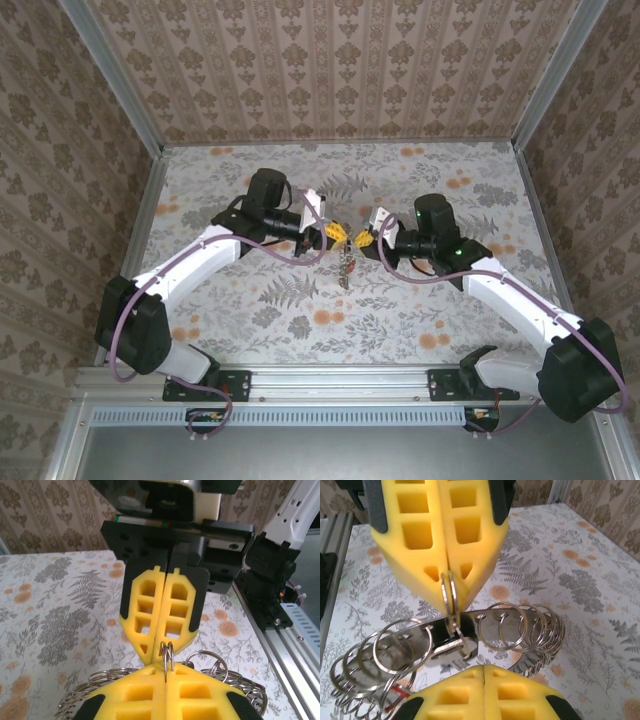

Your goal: Put the keys on the keyring

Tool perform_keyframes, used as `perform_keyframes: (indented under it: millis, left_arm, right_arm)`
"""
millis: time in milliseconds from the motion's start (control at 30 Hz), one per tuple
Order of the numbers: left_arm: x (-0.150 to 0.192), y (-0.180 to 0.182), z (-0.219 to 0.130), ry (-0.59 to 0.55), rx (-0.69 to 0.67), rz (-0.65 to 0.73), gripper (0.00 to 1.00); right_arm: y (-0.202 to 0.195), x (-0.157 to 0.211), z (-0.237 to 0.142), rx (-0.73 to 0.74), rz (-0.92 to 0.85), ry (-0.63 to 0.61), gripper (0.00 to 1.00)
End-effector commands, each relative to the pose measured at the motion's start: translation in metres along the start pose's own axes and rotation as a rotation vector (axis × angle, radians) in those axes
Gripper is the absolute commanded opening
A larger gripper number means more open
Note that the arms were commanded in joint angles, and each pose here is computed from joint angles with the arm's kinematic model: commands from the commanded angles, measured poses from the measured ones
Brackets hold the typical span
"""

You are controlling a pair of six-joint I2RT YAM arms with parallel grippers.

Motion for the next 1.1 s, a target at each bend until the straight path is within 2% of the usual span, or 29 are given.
perform_keyframes:
  millis: [0,100,233,333,467,667,933,1033,1067]
  left_arm:
    - [-0.024,-0.005,-0.006,-0.090,0.018,0.046,0.00]
    - [-0.021,-0.002,-0.006,-0.084,-0.008,0.039,0.00]
    - [-0.020,0.002,-0.006,-0.087,-0.052,0.044,0.00]
    - [-0.020,0.004,-0.006,-0.088,-0.062,0.044,0.00]
    - [-0.022,0.002,-0.007,-0.093,-0.058,0.049,0.00]
    - [-0.022,0.001,-0.007,-0.090,-0.054,0.046,0.00]
    - [-0.024,0.000,-0.007,-0.094,-0.050,0.049,0.00]
    - [-0.026,0.000,-0.007,-0.097,-0.053,0.052,0.00]
    - [-0.026,0.000,-0.007,-0.099,-0.055,0.052,0.00]
  right_arm:
    - [0.005,-0.022,-0.006,-0.029,-0.002,-0.099,0.12]
    - [0.001,-0.021,-0.015,0.059,-0.039,-0.112,0.17]
    - [0.002,-0.014,-0.025,0.109,-0.083,-0.051,0.19]
    - [0.006,-0.018,-0.029,0.089,-0.080,-0.028,0.23]
    - [0.011,-0.030,-0.026,0.028,-0.060,-0.076,0.28]
    - [0.007,-0.043,-0.019,-0.009,-0.027,-0.134,0.30]
    - [-0.001,-0.039,-0.009,-0.003,-0.017,-0.115,0.29]
    - [-0.001,-0.038,-0.008,-0.006,-0.010,-0.109,0.18]
    - [-0.002,-0.036,-0.007,-0.006,-0.006,-0.101,0.17]
Point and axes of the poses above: each hand's point on the last joint's axis, 136 mm out from that joint toward the fingers, its own z axis out along the fingers, its own y axis along the line the jaws close on, x = y × z, the point moved 4 cm from there along -z, back along the fingers, and after that the axes turned 10 degrees about z, right-handed, at the moved point
